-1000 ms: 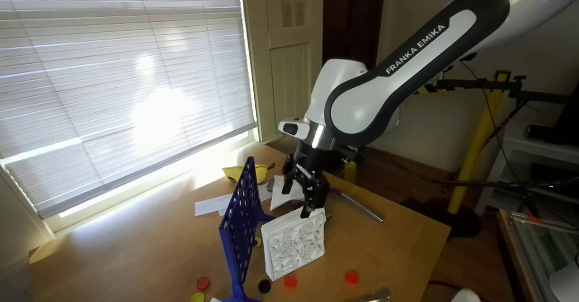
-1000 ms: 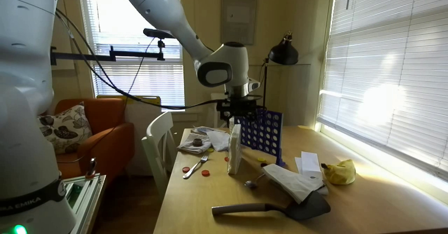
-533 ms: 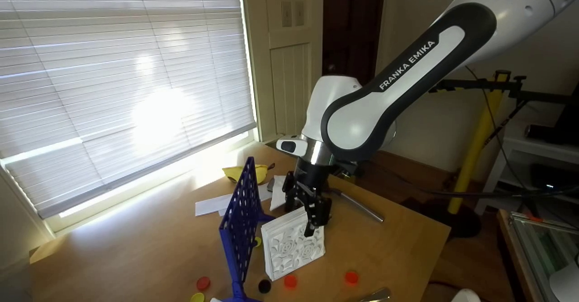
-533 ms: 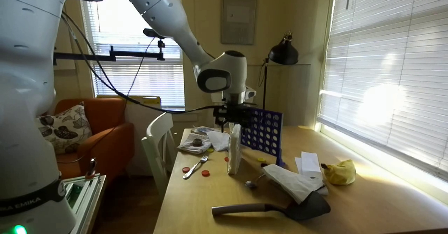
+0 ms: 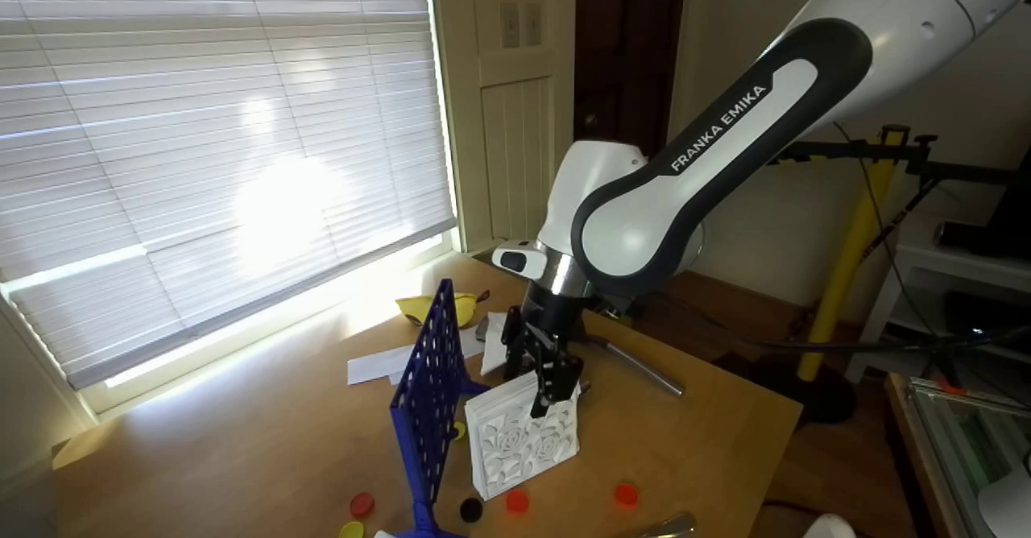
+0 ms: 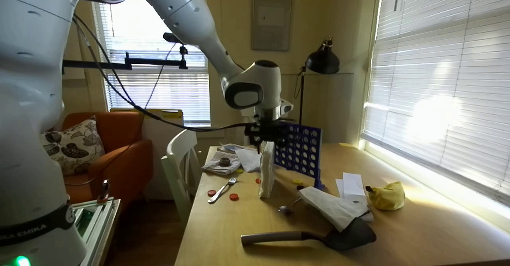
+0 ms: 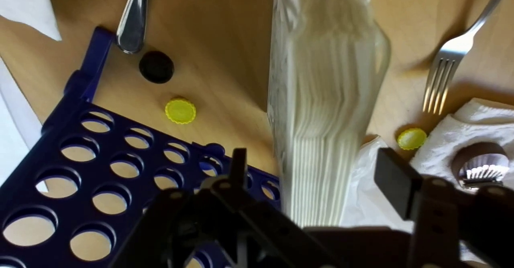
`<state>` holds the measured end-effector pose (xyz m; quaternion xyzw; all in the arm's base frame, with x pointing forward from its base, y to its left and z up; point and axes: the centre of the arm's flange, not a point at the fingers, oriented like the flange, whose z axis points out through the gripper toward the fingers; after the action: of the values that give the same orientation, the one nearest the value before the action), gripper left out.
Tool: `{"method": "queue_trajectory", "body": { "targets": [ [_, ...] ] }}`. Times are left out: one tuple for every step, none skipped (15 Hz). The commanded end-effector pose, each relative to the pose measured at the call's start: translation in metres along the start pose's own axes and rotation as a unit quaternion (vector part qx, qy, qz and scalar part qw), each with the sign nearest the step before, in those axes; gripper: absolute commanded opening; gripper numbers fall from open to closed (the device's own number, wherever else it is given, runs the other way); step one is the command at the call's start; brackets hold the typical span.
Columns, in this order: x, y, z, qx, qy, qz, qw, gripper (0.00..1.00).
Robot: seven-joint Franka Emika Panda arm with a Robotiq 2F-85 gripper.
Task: Move the stack of tissues to the right then remove a tissue from the stack
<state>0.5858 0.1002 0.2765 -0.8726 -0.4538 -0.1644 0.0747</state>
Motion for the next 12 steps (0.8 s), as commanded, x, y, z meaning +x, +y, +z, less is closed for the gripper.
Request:
{"method": "queue_trajectory", "body": {
  "targets": [
    [-0.005,-0.001,0.008,-0.007,-0.002,-0.002,1.0,0.5],
    [-0.006,-0.001,0.009,-0.007,-0.003,-0.001,1.0,0.44],
    [-0.007,-0.001,0.01,-0.007,-0.003,0.0,1.0,0.36],
    [-0.009,-0.001,0.01,-0.009,-0.004,0.001,1.0,0.3],
    [-0.009,0.0,0.01,-0.01,-0.005,0.002,0.9999,0.24],
    [-0.01,0.0,0.009,-0.014,-0.008,0.004,0.9999,0.16],
    [-0.01,0.001,0.006,-0.022,-0.014,0.006,0.9997,0.1],
    [-0.01,0.001,0.0,-0.026,-0.024,0.009,0.9993,0.03],
    [-0.011,0.001,-0.006,-0.027,-0.03,0.012,0.9991,0.05],
    [-0.014,0.002,-0.015,-0.028,-0.034,0.016,0.9989,0.05],
    [-0.018,0.003,-0.022,-0.028,-0.039,0.018,0.9987,0.03],
    [-0.023,0.004,-0.029,-0.028,-0.045,0.018,0.9984,0.05]
  ]
}}
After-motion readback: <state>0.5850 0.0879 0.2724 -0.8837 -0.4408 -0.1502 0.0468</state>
